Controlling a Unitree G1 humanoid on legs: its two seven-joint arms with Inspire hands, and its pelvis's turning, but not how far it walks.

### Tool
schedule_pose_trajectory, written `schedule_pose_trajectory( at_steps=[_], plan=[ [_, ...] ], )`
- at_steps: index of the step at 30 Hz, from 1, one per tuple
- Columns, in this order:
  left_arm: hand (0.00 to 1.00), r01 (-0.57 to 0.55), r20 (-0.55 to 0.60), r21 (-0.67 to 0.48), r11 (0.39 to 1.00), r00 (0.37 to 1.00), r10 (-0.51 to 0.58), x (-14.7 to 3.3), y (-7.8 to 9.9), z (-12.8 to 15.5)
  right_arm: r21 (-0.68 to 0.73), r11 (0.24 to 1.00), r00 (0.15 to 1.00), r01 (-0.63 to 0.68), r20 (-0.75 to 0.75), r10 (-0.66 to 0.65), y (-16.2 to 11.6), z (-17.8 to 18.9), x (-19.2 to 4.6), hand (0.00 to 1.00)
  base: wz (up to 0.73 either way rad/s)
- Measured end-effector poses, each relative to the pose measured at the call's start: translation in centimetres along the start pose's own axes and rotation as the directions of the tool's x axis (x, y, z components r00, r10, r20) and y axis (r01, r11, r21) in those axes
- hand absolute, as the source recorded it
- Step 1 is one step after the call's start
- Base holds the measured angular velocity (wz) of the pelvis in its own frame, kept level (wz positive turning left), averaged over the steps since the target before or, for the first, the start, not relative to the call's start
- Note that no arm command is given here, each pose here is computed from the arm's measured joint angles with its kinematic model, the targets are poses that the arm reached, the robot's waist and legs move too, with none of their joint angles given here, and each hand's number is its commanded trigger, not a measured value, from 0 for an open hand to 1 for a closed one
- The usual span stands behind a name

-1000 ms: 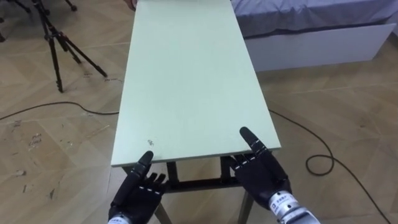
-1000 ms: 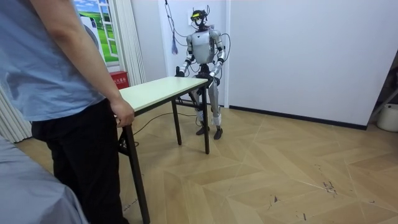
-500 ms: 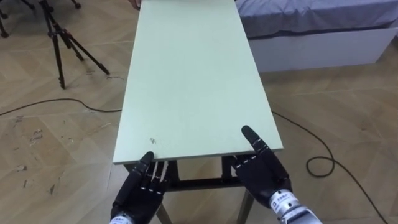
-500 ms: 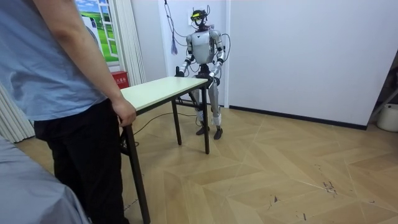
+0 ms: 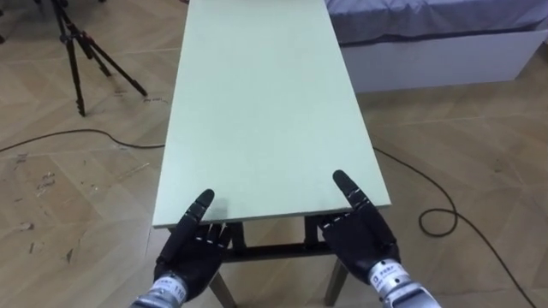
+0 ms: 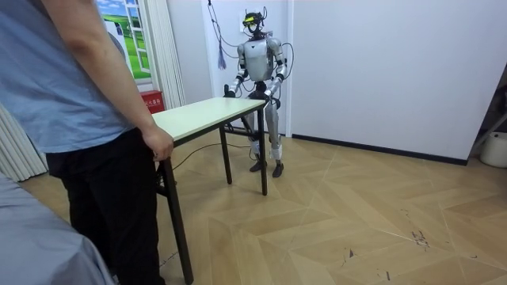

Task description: Move table with human

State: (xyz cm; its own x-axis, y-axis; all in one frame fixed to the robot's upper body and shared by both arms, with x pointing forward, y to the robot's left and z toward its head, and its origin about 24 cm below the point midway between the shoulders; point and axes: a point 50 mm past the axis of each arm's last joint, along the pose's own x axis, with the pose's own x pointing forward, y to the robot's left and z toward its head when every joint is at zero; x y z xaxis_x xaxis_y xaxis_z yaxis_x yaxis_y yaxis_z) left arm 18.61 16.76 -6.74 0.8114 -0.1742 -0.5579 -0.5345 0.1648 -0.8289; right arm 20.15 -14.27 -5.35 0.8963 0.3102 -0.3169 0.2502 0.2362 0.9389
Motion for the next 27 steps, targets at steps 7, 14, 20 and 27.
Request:
schedule_pose_trajectory(
  at_steps=[7, 14, 20, 27],
  plan=[
    [1.0, 0.002, -0.015, 0.05, 0.999, 1.0, -0.001, 0.1, -0.6, -0.3, -0.003, 0.993, 0.993, 0.117, 0.005, -0.117, -1.2, -0.2, 0.0, 1.0, 0.01],
    [1.0, 0.007, -0.023, 0.053, 0.999, 1.0, -0.006, 0.2, -0.7, -0.7, -0.021, 0.991, 0.991, 0.134, 0.032, -0.133, -1.2, -0.1, 0.1, 1.0, 0.01],
    [1.0, 0.008, -0.025, 0.052, 0.999, 1.0, -0.007, 0.2, -0.7, -0.8, -0.035, 0.99, 0.99, 0.136, 0.04, -0.134, -1.2, -0.1, 0.1, 1.0, 0.0],
    [1.0, 0.009, -0.025, 0.052, 0.999, 1.0, -0.007, 0.2, -0.7, -0.8, -0.035, 0.99, 0.99, 0.136, 0.041, -0.134, -1.2, -0.1, 0.1, 1.0, 0.0]
  ],
)
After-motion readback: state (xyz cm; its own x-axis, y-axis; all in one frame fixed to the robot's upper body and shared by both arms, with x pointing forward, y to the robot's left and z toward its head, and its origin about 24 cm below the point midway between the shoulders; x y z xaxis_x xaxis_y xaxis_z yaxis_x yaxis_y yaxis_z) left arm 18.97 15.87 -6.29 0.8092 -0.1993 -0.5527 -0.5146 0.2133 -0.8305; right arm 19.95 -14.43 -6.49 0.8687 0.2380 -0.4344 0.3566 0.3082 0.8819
